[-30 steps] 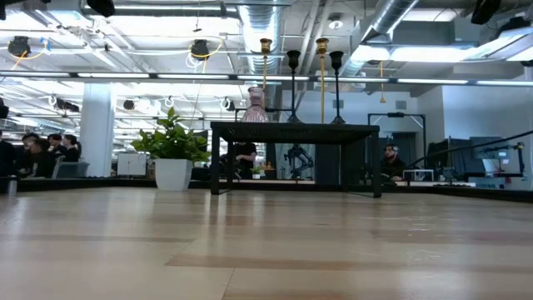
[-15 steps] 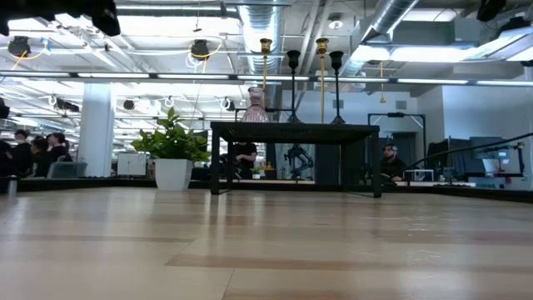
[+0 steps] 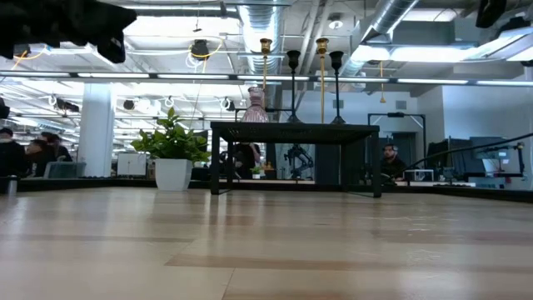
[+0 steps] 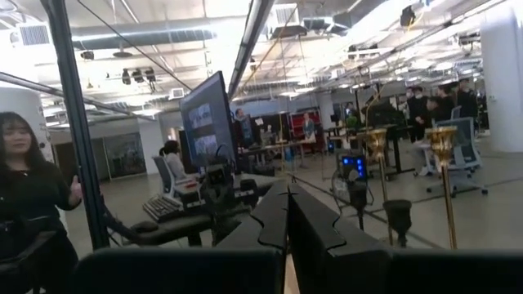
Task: Pick & Place candle stick holders
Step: Return to Home Position
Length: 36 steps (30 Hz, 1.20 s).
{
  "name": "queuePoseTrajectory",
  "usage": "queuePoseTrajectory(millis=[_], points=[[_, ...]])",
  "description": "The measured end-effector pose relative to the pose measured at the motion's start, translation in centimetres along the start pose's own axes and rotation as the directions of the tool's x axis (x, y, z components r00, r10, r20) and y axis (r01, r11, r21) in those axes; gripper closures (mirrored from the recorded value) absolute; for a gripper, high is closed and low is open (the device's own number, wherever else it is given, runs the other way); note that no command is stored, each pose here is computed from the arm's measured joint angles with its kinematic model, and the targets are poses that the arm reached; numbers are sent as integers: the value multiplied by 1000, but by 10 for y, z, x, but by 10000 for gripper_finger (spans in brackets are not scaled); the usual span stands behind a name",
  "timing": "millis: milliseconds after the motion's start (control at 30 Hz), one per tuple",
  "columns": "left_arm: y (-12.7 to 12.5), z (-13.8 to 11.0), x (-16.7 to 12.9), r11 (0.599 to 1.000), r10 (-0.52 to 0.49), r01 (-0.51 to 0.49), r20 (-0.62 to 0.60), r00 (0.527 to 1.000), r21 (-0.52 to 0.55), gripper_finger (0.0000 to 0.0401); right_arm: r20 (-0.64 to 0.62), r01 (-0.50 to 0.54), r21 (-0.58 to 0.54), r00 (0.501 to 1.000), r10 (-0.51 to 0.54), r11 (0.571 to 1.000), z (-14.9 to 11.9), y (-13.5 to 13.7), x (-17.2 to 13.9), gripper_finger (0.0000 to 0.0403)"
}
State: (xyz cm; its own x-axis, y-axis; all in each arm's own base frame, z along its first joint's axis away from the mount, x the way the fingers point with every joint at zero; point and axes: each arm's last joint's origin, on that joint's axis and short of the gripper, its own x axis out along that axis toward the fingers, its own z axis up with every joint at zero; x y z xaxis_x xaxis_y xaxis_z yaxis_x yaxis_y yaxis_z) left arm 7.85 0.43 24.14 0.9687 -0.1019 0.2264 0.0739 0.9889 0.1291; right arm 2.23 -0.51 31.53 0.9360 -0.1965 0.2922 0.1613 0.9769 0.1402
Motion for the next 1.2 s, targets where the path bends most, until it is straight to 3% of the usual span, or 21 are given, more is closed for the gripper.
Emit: queuePoseTrajectory(millis=[333,667,767,967,1200], points=[[-1,-30,4,1000,6,-5,81,997,-1,396,-58,8,23,998,-7,1000,-16,-2,5,403],[-3,-49,5,999,6,-3,76,997,-35,396,-99,-25,24,995,27,999,-40,-3,14,403],[-3,-49,5,999,5,-3,78,997,-36,396,-107,-58,34,992,61,998,-49,-3,17,403],[-3,-49,5,999,5,-3,77,997,-36,396,-128,-252,24,959,253,967,-77,0,24,403],[-3,-49,5,999,6,-2,77,997,-40,396,-176,-266,5,949,263,964,-114,-3,29,403]])
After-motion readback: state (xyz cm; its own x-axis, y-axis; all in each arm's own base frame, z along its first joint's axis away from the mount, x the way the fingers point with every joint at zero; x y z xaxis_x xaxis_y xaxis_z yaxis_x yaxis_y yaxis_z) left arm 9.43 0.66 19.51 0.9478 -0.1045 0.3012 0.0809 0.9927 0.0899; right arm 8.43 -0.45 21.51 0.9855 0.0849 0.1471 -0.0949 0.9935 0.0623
